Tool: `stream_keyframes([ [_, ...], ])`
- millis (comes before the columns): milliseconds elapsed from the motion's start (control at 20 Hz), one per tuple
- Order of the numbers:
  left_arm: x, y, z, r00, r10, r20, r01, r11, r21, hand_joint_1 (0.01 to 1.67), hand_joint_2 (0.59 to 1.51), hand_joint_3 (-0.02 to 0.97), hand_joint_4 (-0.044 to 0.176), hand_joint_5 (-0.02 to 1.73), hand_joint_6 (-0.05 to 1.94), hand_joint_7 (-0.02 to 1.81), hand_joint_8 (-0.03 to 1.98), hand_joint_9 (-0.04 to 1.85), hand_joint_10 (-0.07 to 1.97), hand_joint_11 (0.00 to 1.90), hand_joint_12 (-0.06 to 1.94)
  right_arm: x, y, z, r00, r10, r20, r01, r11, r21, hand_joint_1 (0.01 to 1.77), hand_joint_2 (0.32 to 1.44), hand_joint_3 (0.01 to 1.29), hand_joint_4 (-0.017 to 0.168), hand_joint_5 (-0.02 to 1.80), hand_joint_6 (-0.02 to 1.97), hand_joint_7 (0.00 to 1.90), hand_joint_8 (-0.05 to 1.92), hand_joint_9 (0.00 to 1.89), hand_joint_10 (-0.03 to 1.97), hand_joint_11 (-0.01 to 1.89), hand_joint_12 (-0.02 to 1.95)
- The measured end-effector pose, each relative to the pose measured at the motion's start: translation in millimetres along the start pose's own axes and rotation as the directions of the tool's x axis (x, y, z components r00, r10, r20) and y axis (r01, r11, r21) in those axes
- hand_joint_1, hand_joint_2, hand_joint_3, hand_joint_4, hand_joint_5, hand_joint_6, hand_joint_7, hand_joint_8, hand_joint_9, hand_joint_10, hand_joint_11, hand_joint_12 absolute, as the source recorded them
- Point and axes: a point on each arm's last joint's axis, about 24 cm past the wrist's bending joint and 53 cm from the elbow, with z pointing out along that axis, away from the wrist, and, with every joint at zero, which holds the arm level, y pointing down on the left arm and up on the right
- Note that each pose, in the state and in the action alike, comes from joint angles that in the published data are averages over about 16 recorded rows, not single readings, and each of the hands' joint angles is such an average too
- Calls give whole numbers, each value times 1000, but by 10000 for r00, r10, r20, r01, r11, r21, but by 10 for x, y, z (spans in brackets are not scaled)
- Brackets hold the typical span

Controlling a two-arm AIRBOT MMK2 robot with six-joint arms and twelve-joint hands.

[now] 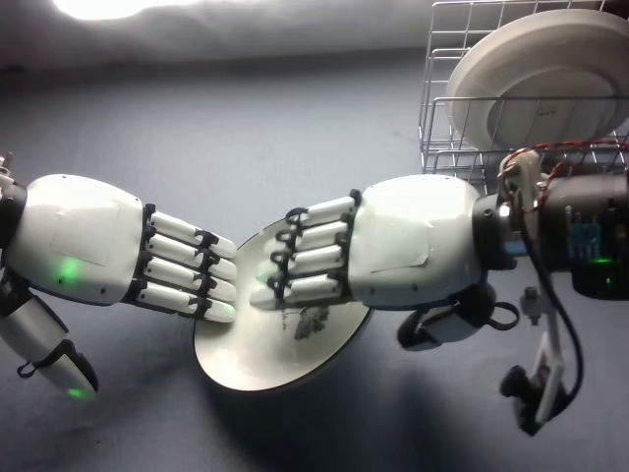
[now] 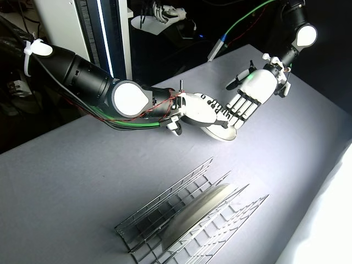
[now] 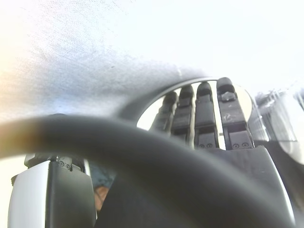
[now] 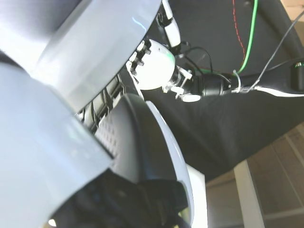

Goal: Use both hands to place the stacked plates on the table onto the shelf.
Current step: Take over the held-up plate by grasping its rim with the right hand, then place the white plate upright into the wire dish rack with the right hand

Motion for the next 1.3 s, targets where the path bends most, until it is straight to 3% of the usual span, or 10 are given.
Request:
stream_keyframes([
  [300,-6,2,0,10000,13,2,-13,10000,1,23,1118,6,-12,-11,-33,0,-4,-11,-15,17,-16,-20,51,30,9998,175,106,-174,9997,-172,1301,967,13,-4,597,195,652,175,682,347,483,1145],
  [600,-102,22,-63,9999,29,105,-28,10000,-73,22,1119,5,-8,-8,-24,2,-1,-7,-10,18,-11,-104,108,0,9993,217,298,-207,9992,-342,1367,954,13,-6,905,344,990,315,1025,625,792,1385],
  [950,-321,110,-314,9985,-192,517,221,9982,-562,22,1122,5,-4,0,-3,10,7,7,0,19,-4,-317,184,-69,9972,243,702,-212,9988,-440,1388,942,13,-2,980,464,1069,419,1065,783,852,1427],
  [1300,-426,222,-760,9933,-564,1004,707,9868,-1456,21,1122,6,0,11,14,16,14,16,9,18,1,-666,249,-199,9844,920,1499,-854,9951,-497,1420,944,12,-1,1032,577,1129,507,1057,816,825,1439],
])
